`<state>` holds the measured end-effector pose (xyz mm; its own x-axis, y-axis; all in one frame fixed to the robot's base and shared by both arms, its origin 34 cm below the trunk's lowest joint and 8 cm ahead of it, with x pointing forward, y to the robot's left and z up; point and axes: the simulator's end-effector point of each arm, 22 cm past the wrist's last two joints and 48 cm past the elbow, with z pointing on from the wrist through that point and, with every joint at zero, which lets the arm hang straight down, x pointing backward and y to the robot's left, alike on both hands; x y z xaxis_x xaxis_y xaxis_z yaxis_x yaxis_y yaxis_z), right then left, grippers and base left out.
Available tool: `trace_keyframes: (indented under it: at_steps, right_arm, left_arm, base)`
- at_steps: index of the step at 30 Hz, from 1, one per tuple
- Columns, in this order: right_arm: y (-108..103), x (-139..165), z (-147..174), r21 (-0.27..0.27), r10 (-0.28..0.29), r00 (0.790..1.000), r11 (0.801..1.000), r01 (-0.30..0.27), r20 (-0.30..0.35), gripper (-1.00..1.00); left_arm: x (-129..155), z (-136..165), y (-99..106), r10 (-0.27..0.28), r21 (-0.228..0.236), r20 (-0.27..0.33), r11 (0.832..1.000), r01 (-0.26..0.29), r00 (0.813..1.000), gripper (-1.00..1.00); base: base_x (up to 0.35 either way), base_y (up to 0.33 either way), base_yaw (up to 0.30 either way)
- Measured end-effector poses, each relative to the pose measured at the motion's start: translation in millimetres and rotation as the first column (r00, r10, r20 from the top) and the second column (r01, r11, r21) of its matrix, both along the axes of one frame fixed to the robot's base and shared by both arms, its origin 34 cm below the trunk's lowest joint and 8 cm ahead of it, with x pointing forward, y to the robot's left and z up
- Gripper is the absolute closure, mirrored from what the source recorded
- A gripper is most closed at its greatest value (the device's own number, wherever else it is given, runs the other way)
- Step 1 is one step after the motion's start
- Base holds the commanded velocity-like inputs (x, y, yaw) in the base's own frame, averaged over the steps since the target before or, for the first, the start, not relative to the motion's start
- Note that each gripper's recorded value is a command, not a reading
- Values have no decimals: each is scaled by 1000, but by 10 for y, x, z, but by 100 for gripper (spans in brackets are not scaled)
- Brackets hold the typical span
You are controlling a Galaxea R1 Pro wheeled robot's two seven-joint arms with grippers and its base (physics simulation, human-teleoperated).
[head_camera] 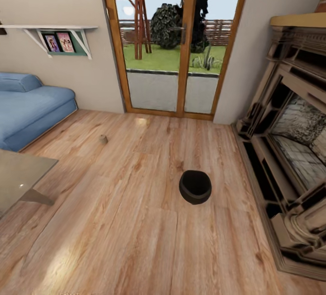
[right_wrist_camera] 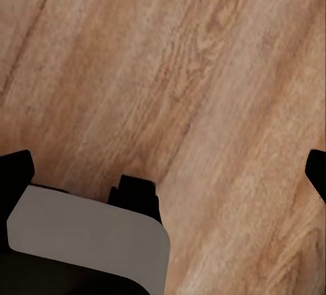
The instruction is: Place each of the two pumpkins and all three candles from the living room inside a cabinet in the living room (use any cabinet), then make sure every cabinet is closed, and position the cauldron so it is next to a table in the living room.
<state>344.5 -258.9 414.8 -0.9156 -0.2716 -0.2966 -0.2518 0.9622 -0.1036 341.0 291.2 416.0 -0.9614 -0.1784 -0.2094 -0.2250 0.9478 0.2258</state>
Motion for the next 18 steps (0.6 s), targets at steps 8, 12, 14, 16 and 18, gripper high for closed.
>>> trace_keyframes:
  at_steps: [8,12,14,16,18]
  right_arm:
    - [0,29,15,0,0,1000,1000,0,7,-100]
    - [0,44,23,0,0,1000,1000,0,11,-100]
    - [0,51,27,0,0,1000,1000,0,13,-100]
    - [0,59,31,0,0,1000,1000,0,15,-100]
    - [0,66,35,0,0,1000,1000,0,17,-100]
  left_arm:
    - [29,15,0,0,0,7,1000,0,1000,-100]
    - [44,23,0,0,0,11,1000,0,1000,-100]
    - [51,27,0,0,0,13,1000,0,1000,-100]
    - [59,31,0,0,0,15,1000,0,1000,-100]
    - [66,35,0,0,0,17,1000,0,1000,-100]
  base:
    - [0,0,256]
    - [0,0,256]
    - [0,0,256]
    - [0,0,256]
    - [0,0,256]
